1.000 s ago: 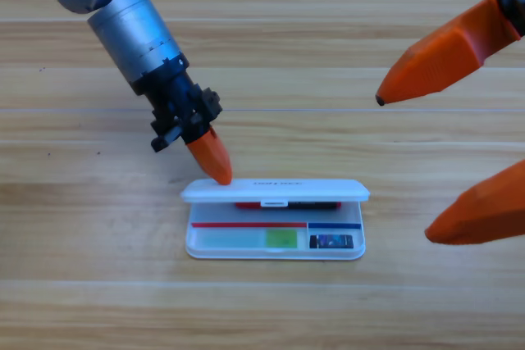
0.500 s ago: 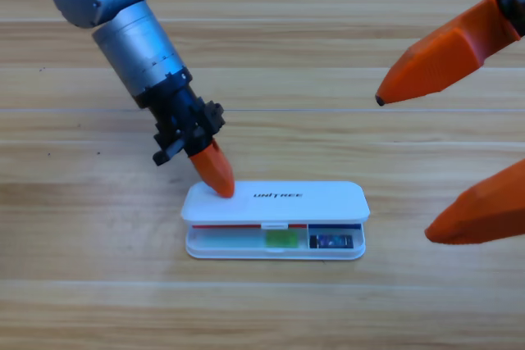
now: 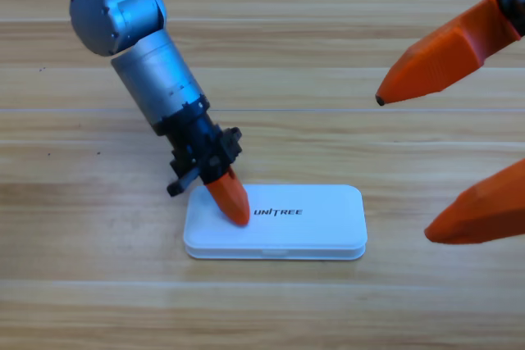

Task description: Clean up eraser and pencils

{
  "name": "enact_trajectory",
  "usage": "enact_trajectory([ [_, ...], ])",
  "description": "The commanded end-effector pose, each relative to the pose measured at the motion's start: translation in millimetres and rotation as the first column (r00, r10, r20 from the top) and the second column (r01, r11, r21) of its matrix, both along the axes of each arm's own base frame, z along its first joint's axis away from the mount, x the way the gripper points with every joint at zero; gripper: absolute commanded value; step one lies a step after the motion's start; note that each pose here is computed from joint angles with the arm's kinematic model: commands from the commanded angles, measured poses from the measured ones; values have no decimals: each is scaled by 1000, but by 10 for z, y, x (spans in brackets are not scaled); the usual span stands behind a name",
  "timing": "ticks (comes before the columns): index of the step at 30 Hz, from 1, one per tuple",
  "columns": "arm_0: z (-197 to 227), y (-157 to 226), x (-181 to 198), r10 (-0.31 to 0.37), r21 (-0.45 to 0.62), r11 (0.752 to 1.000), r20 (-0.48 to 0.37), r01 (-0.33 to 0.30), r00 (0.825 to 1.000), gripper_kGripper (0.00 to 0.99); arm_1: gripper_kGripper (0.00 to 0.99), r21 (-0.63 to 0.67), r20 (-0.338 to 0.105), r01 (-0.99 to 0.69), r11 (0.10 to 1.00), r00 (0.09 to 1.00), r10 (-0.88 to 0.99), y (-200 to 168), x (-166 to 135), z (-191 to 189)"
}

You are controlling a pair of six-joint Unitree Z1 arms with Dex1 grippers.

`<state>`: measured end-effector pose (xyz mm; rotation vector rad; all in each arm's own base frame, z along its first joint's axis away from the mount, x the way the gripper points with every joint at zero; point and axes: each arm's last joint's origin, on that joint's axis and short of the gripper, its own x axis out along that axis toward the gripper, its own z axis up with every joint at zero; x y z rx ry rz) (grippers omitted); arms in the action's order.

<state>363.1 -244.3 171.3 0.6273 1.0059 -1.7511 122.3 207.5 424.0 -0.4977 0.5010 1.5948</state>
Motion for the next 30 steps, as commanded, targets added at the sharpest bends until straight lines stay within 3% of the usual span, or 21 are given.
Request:
enact_trajectory([
  [1, -98, -129, -174, -24, 26, 999, 0, 24, 1000, 0, 973, 1, -24, 22, 1000, 999, -22, -24, 57, -82],
  [11, 256, -21, -262, 13, 69, 997, 83, -19, 996, 32, 973, 1, -24, 22, 1000, 999, -22, -24, 57, -82],
  [13, 456, 76, -311, 34, 72, 996, 128, -43, 991, 764, 973, 1, -24, 22, 1000, 999, -22, -24, 57, -82],
  [14, 594, 136, -338, 49, 66, 996, 157, -60, 986, 963, 973, 1, -24, 22, 1000, 999, -22, -24, 57, -82],
  [17, 1065, 313, -482, 100, 27, 994, 252, -111, 962, 990, 973, 0, -25, 21, 1000, 999, -21, -20, 59, -86],
  [20, 1564, 463, -711, 164, -29, 986, 347, -165, 923, 990, 973, 0, -25, 22, 1000, 999, -22, -20, 60, -86],
  [22, 1807, 565, -903, 185, -86, 983, 373, -165, 909, 990, 973, 0, -25, 22, 1000, 999, -22, -20, 60, -86],
  [27, 2211, 751, -1379, 181, -293, 953, 342, -79, 922, 990, 973, -1, -25, 22, 1000, 999, -22, -16, 63, -90],
  [30, 2255, 763, -1443, 188, -331, 940, 304, -82, 934, 990, 973, -3, -26, 22, 1000, 999, -22, -13, 66, -93],
])
